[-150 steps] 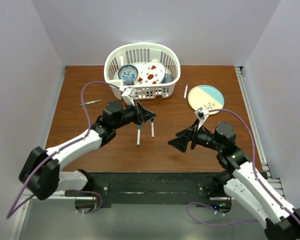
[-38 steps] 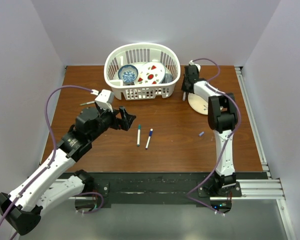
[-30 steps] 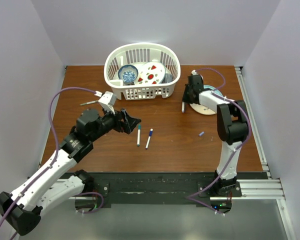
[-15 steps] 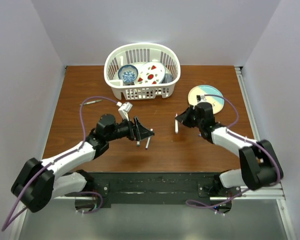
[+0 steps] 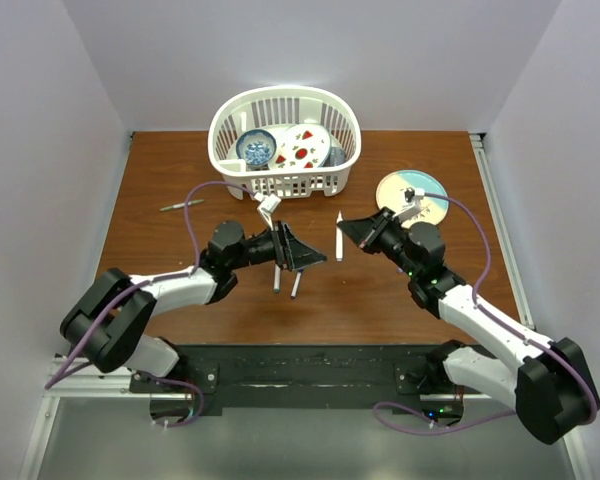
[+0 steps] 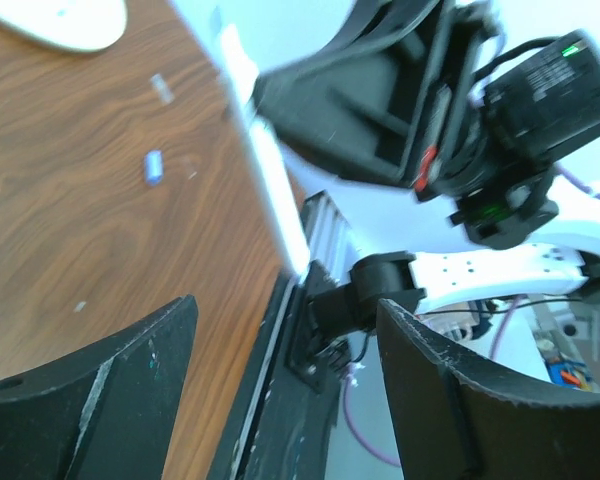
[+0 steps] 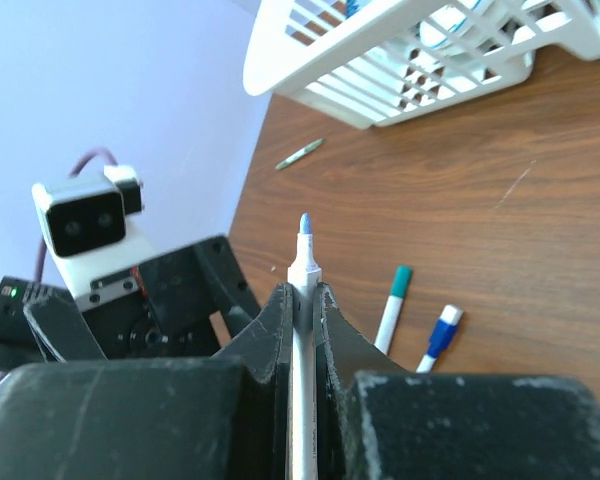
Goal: Insert the pens into the pen caps
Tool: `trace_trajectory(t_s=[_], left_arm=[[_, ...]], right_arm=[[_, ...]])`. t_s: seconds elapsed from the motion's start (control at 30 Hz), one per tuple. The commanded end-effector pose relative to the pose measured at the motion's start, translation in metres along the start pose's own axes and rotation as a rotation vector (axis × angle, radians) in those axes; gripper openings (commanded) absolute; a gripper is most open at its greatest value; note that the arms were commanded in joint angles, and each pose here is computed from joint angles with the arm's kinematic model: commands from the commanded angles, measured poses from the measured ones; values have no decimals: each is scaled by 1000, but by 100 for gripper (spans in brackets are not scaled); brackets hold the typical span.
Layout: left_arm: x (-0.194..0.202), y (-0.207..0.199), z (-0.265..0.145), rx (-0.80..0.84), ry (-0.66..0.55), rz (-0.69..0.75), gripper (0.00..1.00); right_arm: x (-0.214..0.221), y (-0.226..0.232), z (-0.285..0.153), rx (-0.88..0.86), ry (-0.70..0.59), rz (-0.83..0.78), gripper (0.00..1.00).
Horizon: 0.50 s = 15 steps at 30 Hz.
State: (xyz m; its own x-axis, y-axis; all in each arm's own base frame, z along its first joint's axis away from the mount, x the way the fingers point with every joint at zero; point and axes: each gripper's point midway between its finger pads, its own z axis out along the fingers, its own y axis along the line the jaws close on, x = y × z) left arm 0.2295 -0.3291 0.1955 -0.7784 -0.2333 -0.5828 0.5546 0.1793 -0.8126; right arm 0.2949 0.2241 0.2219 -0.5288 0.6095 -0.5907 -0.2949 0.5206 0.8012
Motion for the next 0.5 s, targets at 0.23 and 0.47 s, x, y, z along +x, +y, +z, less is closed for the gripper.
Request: trace_trajectory(t_s=[0.23,0.47], left_arm=[[-22,-53,31,236,-13,117,68],[-18,-44,38,224,0,112,66]], right_arm=[[-6,30,-8,-92,-41,22,0],[-6,35,-11,-104,-50,19,0]])
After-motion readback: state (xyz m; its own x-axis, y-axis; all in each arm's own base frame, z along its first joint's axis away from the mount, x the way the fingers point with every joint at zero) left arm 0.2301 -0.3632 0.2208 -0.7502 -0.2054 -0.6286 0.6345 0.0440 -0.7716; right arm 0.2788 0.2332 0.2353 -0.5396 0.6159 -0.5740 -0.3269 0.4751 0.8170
